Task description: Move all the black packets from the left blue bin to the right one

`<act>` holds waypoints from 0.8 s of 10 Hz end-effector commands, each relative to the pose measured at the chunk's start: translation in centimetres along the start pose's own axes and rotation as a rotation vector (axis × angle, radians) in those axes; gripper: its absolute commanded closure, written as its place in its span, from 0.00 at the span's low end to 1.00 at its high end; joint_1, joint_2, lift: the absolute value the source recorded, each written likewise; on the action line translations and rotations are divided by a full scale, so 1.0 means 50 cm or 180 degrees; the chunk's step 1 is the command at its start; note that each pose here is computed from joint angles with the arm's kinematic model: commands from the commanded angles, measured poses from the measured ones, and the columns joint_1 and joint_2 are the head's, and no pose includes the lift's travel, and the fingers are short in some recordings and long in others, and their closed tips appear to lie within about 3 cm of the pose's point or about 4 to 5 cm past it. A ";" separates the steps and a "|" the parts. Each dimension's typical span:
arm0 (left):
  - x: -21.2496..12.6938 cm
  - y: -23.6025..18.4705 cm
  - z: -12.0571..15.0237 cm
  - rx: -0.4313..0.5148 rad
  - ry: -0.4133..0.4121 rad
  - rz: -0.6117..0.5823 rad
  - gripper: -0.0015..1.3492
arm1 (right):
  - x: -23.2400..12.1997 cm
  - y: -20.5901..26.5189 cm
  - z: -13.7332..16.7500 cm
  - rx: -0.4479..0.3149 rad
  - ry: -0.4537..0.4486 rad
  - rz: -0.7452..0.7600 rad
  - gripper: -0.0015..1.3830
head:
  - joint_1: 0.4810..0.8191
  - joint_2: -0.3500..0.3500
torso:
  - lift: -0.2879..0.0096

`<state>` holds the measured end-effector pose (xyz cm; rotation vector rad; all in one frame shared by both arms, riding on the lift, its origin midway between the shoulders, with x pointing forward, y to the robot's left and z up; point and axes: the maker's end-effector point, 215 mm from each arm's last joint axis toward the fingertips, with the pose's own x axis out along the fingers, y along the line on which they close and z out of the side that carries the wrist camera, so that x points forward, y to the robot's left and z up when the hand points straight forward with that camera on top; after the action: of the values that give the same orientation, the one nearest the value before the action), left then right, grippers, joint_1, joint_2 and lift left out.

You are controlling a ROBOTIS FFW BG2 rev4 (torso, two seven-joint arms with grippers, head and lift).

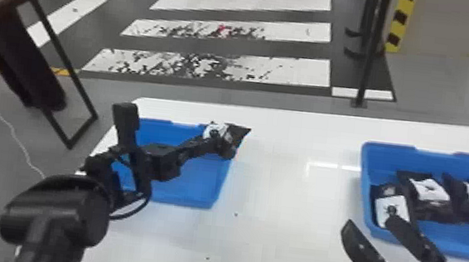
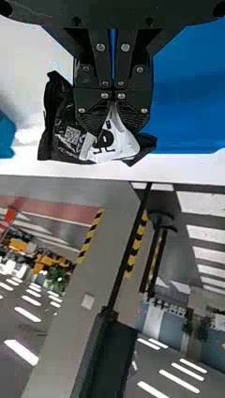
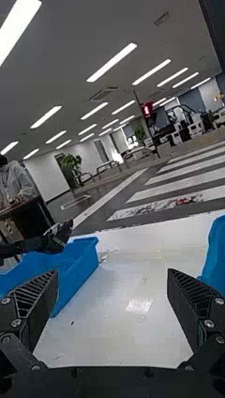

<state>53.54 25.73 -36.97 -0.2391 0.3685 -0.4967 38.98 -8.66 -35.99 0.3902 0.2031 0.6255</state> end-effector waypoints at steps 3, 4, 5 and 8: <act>0.032 -0.220 0.010 -0.0049 -0.0141 -0.0696 0.90 | 0.033 0.019 0.041 0.0147 -0.0097 0.0179 0.12 | 0.63 0.73 | 0.50; 0.045 -0.267 0.002 -0.0103 -0.0138 -0.0856 0.90 | 0.044 0.022 0.053 0.0186 -0.0143 0.0219 0.12 | 0.63 0.68 | 0.50; 0.055 -0.306 -0.012 -0.0147 -0.0097 -0.0982 0.90 | 0.057 0.023 0.063 0.0228 -0.0180 0.0260 0.12 | 0.63 0.63 | 0.50; 0.075 -0.401 -0.037 -0.0220 0.0004 -0.1293 0.90 | 0.075 0.023 0.090 0.0226 -0.0253 0.0302 0.12 | 0.63 0.54 | 0.50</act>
<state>47.78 7.33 -33.59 -0.3772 0.3372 -0.8664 42.56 -6.91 -31.85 0.4926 0.1351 0.6930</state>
